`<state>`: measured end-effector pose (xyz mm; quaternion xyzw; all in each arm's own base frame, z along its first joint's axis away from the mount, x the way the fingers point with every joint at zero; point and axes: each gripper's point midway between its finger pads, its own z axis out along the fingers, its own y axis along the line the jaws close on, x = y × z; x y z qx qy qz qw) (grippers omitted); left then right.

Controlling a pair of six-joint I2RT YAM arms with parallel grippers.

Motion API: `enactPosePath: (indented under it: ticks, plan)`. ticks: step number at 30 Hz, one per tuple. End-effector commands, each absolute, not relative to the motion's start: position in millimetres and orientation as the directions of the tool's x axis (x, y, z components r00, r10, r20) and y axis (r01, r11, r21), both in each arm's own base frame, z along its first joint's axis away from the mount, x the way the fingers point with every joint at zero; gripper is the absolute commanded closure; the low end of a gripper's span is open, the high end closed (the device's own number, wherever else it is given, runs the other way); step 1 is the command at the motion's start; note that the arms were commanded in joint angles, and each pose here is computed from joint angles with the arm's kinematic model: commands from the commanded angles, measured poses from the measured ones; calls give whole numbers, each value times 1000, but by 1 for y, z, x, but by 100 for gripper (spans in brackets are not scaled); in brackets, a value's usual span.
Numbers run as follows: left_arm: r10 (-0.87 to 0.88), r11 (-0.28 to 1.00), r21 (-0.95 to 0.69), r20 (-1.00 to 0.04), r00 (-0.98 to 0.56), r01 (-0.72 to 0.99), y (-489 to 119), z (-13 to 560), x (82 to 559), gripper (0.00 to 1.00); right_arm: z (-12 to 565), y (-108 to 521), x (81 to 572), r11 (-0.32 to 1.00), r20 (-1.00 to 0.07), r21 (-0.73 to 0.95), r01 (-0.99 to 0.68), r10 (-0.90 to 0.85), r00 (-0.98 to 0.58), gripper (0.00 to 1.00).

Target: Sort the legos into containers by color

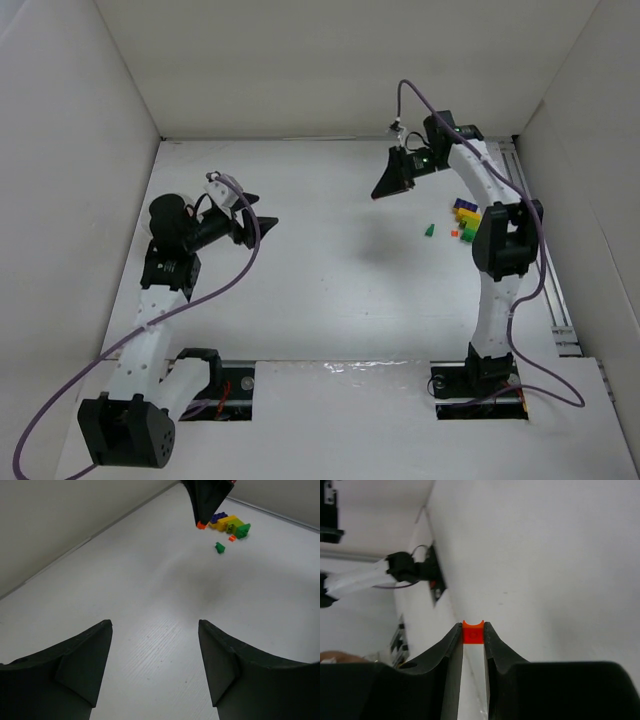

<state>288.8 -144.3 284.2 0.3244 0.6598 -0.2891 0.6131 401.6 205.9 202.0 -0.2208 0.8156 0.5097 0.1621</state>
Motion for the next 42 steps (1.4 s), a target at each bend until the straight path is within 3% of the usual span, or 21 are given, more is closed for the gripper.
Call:
enactPosePath:
  ticks: [1,9,20,27,42]
  plan:
    - [20,539,63,-998,62,840,-163,310,277,36,253,253,362,82,-495,849,-523,-224,-839,88]
    - [22,402,91,-996,90,911,-201,302,253,44,281,294,322,-114,-507,861,-497,-288,-812,88]
    - [62,463,129,-992,114,877,-222,291,266,59,286,324,305,-56,-479,869,-492,-348,-806,90]
    - [65,510,101,-995,79,854,-223,279,273,59,283,338,309,43,-451,870,-490,-331,-829,91]
    - [50,524,79,-997,62,848,-228,274,276,48,294,358,294,55,-472,853,-519,-345,-811,91]
